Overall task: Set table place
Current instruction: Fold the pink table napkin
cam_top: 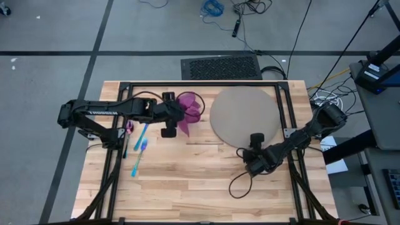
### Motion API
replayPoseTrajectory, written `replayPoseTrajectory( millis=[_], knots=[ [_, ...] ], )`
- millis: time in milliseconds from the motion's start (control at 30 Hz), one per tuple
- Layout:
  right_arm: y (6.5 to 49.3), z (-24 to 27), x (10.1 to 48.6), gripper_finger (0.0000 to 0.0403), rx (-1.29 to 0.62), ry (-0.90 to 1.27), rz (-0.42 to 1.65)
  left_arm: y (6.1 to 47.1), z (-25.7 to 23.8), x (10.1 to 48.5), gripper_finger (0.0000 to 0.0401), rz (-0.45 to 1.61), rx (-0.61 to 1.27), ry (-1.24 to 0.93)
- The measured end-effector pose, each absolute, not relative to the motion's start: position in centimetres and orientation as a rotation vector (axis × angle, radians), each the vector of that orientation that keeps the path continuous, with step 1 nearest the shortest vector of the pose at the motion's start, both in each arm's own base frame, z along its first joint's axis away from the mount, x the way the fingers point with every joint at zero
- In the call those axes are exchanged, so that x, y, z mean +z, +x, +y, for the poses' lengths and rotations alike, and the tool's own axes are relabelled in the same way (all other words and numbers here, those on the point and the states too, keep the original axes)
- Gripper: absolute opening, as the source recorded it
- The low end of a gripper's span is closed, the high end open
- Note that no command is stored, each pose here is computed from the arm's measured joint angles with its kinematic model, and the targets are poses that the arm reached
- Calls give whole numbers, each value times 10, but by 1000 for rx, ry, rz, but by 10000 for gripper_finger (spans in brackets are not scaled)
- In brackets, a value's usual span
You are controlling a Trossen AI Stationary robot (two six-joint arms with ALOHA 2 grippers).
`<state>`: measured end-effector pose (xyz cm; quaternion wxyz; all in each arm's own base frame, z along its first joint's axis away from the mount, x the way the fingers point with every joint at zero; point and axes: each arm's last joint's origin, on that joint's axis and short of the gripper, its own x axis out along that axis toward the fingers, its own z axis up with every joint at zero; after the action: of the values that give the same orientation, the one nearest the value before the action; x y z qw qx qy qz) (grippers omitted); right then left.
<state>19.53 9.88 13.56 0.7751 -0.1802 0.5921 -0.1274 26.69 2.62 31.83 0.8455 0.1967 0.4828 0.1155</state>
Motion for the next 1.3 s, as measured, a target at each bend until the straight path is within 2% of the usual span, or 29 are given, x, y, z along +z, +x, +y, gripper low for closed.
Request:
replayPoseTrajectory(
  millis=[267,467,967,1100,1300],
  knots=[
    [212,105,150,237,-279,-420,1152,259,24,313,187,1107,170,365],
    [220,106,154,239,-270,-403,1099,262,26,299,187,1165,241,509],
    [225,108,156,240,-253,-399,1052,291,42,269,187,1245,286,586],
    [225,108,156,240,-254,-398,1051,292,40,268,164,1248,280,590],
    [225,108,156,240,-266,-403,1040,290,34,276,104,1228,271,594]
  ],
)
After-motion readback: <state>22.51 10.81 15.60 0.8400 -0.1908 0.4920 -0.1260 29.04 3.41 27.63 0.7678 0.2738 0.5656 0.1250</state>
